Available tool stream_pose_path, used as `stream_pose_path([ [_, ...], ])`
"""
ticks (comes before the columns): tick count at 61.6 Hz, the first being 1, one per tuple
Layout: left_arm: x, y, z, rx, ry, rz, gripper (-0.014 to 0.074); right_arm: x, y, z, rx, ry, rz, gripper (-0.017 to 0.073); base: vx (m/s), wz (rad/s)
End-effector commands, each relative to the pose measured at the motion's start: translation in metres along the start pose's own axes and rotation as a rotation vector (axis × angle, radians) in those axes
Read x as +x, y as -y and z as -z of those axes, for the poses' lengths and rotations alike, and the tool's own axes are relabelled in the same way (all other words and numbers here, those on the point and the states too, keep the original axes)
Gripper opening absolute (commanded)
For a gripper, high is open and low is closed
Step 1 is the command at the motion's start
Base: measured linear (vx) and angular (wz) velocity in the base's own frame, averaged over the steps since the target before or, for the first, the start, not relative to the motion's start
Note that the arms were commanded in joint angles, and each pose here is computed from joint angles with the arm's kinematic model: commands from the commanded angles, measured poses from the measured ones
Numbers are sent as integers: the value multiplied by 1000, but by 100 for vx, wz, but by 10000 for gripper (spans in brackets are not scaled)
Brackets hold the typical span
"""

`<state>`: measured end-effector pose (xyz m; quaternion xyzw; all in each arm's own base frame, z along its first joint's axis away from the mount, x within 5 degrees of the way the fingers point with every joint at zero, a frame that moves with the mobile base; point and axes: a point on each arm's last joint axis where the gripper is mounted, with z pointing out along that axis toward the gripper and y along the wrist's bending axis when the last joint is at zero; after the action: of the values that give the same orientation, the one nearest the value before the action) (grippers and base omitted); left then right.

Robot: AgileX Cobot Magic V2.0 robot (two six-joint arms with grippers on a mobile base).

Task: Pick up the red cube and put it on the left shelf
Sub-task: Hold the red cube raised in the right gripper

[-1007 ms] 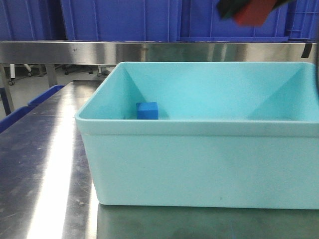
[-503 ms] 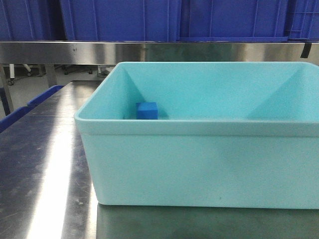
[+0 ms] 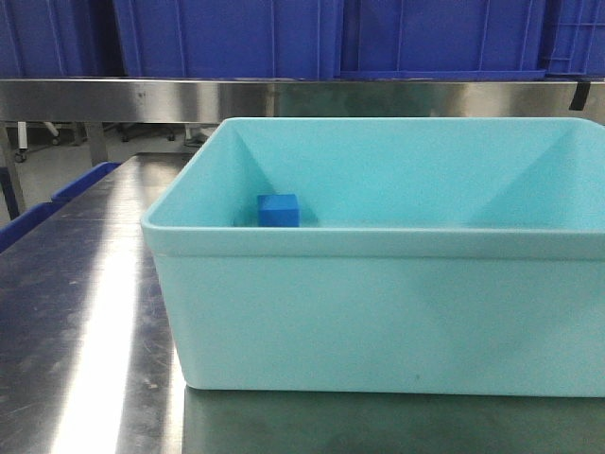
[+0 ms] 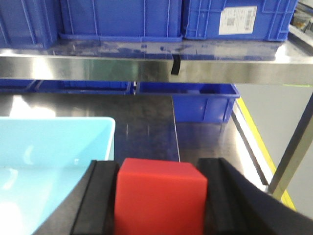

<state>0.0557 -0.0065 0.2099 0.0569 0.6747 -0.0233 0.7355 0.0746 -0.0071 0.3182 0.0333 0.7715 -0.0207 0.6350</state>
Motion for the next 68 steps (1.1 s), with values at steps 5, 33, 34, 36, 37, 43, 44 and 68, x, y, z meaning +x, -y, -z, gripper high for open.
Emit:
stream_pose_path([
  [5, 0, -1, -1, -11, 53, 10, 106, -13, -1, 2, -13, 72, -11, 55, 0, 0],
  [33, 0, -1, -1, -11, 53, 10, 106, -10, -3, -8, -2, -178, -79, 55, 0, 0],
  [34, 0, -1, -1, -11, 53, 10, 106, -10, -3, -8, -2, -178, -79, 55, 0, 0],
  [36, 0, -1, -1, -11, 53, 10, 106, -10, -3, -8, -2, -177, -79, 55, 0, 0],
  [37, 0, -1, -1, -11, 53, 10, 106, -10, -3, -8, -2, -179, -79, 55, 0, 0],
  [43, 0, -1, -1, -11, 53, 10, 106, -9, -2, -8, -1, -184, -79, 55, 0, 0],
  [44, 0, -1, -1, -11, 53, 10, 106, -9, -2, -8, -1, -185, -78, 55, 0, 0],
  [68, 0, -1, -1, -11, 53, 10, 106, -9, -3, -8, -1, -182, -79, 55, 0, 0],
])
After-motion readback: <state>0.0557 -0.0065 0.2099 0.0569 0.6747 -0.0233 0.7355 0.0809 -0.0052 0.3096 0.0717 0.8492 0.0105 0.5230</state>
